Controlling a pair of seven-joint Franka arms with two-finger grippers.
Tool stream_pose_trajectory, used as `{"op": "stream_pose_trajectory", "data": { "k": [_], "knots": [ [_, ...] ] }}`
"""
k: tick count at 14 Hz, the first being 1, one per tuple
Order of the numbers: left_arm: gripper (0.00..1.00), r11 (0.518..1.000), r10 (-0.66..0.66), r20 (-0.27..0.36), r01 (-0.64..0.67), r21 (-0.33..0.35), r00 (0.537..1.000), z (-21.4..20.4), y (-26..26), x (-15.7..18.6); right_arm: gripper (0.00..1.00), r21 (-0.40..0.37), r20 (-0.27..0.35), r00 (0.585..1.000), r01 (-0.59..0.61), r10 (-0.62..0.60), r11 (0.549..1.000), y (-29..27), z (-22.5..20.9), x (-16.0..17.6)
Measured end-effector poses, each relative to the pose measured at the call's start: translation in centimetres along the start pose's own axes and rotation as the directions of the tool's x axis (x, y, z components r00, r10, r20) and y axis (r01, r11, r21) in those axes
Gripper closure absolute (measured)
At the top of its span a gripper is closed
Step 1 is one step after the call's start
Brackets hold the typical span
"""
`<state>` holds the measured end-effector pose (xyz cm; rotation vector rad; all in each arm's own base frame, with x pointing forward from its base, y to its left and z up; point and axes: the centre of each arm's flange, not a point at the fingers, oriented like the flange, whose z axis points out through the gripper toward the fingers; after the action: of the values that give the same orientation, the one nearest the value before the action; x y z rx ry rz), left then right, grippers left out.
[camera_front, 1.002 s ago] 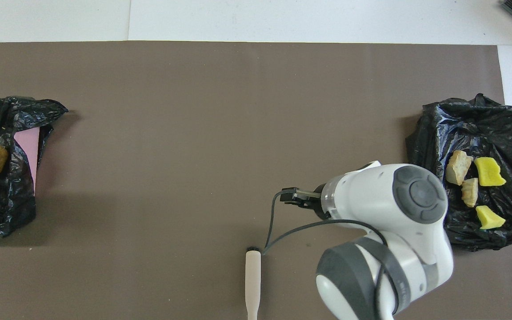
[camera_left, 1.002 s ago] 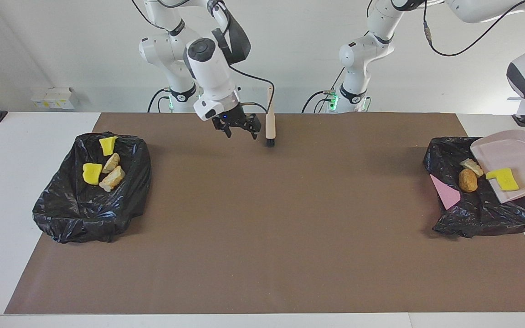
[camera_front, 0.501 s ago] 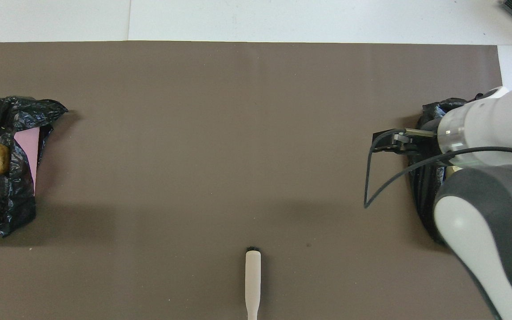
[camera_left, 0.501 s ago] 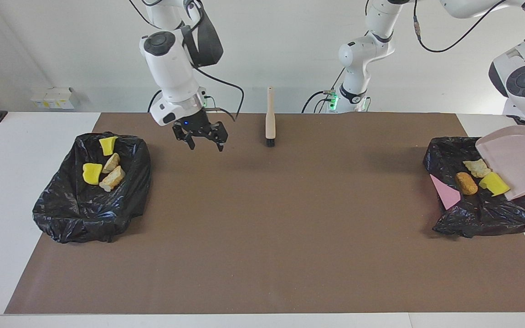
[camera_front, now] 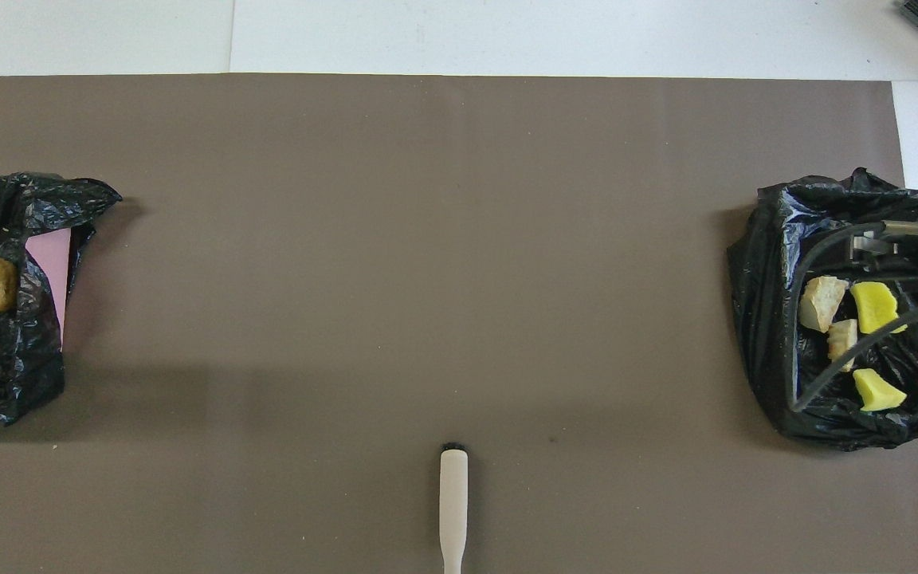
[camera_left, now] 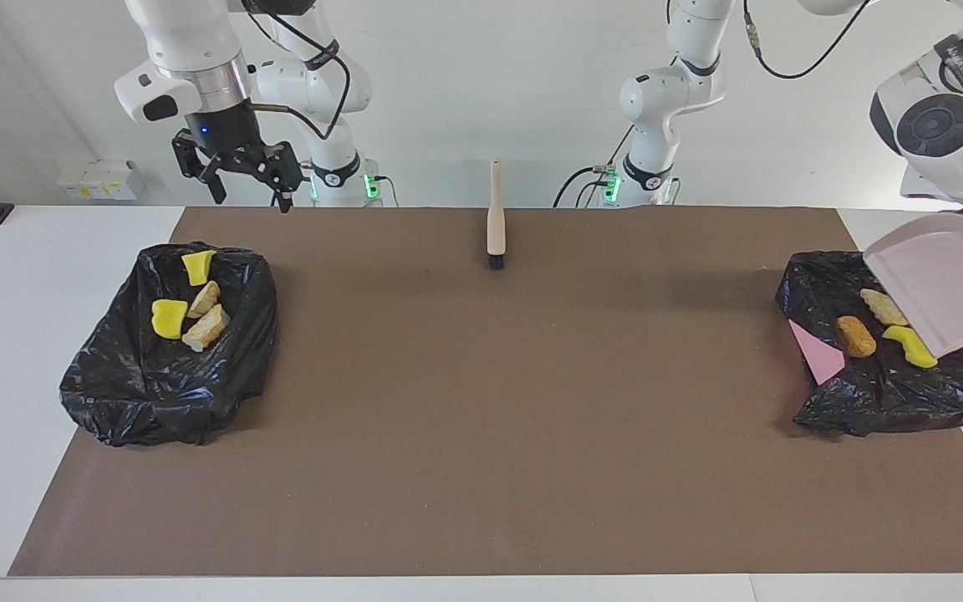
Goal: Sweep and dump trash in bin
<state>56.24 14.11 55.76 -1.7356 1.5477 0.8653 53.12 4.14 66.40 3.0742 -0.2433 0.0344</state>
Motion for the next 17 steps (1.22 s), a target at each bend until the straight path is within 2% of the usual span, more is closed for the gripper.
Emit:
{"op": "stream_pose_trajectory", "data": {
  "k": [5,9,13,17],
  "knots": [
    [0.69,0.984,-0.163,-0.172,0.147,-0.104,0.971,-4.7,1.2,5.6,0.0,0.0,0.003,1.0,0.002,-0.002,1.0,0.5,-0.2,0.0],
    [0.69,0.928,-0.349,-0.308,0.278,-0.249,0.885,-6.9,2.2,8.6,0.0,0.0,0.002,1.0,0.0,0.0,1.0,0.6,-0.2,0.1],
    [0.69,0.842,-0.52,-0.357,0.395,-0.369,0.776,-12.1,3.6,12.8,0.0,0.0,0.001,1.0,-0.03,0.03,1.0,2.2,-0.3,0.4],
    [0.69,0.704,-0.694,-0.35,0.494,-0.51,0.629,-19.0,6.1,17.6,0.0,0.003,-0.021,0.999,-0.031,0.031,1.0,2.3,-1.5,-0.2]
  ]
}}
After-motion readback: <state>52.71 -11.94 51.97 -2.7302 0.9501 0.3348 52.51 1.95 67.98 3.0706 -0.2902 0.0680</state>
